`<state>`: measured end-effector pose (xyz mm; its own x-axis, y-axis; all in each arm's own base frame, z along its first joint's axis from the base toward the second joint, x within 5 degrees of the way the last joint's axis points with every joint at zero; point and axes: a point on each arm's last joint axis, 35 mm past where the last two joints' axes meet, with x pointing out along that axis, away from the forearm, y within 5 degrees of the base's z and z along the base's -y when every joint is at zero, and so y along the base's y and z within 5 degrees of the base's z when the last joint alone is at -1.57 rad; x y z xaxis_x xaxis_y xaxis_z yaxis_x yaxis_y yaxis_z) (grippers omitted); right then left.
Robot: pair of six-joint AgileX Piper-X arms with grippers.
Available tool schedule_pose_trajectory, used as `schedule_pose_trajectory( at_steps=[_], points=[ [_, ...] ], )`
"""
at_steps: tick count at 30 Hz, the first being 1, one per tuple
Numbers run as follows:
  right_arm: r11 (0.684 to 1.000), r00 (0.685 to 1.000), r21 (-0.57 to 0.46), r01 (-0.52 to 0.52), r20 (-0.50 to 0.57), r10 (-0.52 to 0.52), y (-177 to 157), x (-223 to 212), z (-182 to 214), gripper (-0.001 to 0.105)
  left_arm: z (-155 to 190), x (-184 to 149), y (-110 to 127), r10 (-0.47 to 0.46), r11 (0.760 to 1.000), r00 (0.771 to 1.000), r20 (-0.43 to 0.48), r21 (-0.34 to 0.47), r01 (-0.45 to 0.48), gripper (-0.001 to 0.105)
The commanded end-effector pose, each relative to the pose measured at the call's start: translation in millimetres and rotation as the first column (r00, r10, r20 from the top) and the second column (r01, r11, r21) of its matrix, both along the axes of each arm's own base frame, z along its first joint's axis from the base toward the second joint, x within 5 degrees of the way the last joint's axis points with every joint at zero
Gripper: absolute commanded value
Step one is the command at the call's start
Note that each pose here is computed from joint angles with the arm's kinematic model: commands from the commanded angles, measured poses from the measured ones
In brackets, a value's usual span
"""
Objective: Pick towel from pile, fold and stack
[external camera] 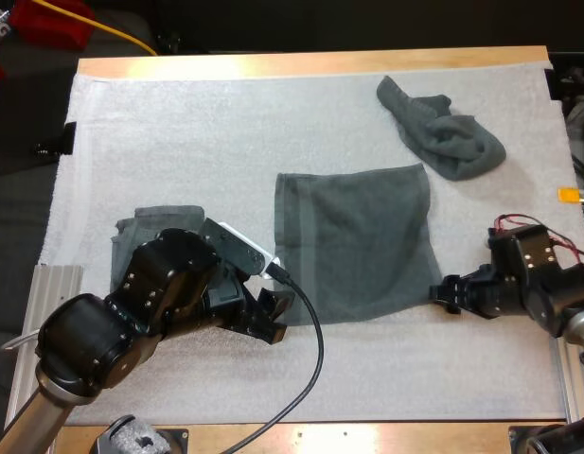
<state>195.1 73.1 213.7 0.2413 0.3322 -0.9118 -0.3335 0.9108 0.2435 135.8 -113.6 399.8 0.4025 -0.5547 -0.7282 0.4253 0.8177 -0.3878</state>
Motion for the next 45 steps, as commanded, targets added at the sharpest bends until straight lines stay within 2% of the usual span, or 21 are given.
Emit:
schedule_pose_trajectory(
  at_steps=[1, 8, 13, 16, 21, 27, 31, 34, 40, 45],
  points=[
    [1.000, 1.000, 0.007, -0.014, 0.010, 0.014, 1, 3, -4, 0.059, 1, 0, 0, 0.016, 1.000, 1.000, 0.007, -0.005, -0.016, 0.064],
    [1.000, 1.000, 0.011, -0.014, 0.022, 0.014, 6, 19, -19, 0.059, 2, 0, 0, 0.017, 1.000, 1.000, 0.011, -0.009, -0.017, 0.064],
    [1.000, 1.000, 0.013, 0.011, -0.007, -0.011, 3, 28, -32, 0.059, 2, 1, -1, 0.018, 1.000, 1.000, 0.015, -0.014, -0.018, 0.064],
    [0.996, 0.999, 0.081, 0.029, -0.034, -0.026, -7, 34, -37, 0.059, 2, 1, -1, 0.018, 1.000, 1.000, 0.015, -0.014, -0.018, 0.064],
    [0.983, 0.998, 0.180, -0.032, -0.044, 0.041, -17, 39, -44, 0.059, 3, 2, -1, 0.018, 1.000, 1.000, 0.025, -0.021, -0.018, 0.064],
    [0.968, 0.993, 0.230, -0.097, -0.046, 0.111, -17, 45, -57, 0.059, 3, 2, -1, 0.013, 1.000, 1.000, 0.023, -0.026, -0.012, 0.064],
    [0.964, 0.990, 0.250, -0.094, -0.080, 0.118, -16, 48, -69, 0.059, 3, 1, -2, 0.011, 0.999, 1.000, 0.015, -0.034, -0.011, 0.064],
    [0.946, 0.985, 0.304, -0.110, -0.095, 0.145, -14, 50, -77, 0.059, 3, 1, -2, 0.012, 0.999, 1.000, 0.014, -0.034, -0.012, 0.064],
    [0.940, 0.977, 0.317, -0.122, -0.128, 0.170, -14, 48, -88, 0.059, 3, 1, -2, 0.016, 0.999, 1.000, 0.012, -0.036, -0.015, 0.064],
    [0.910, 0.966, 0.389, -0.142, -0.147, 0.213, -13, 42, -89, 0.059, 3, 1, -2, 0.015, 0.999, 1.000, 0.012, -0.036, -0.015, 0.064]
  ],
)
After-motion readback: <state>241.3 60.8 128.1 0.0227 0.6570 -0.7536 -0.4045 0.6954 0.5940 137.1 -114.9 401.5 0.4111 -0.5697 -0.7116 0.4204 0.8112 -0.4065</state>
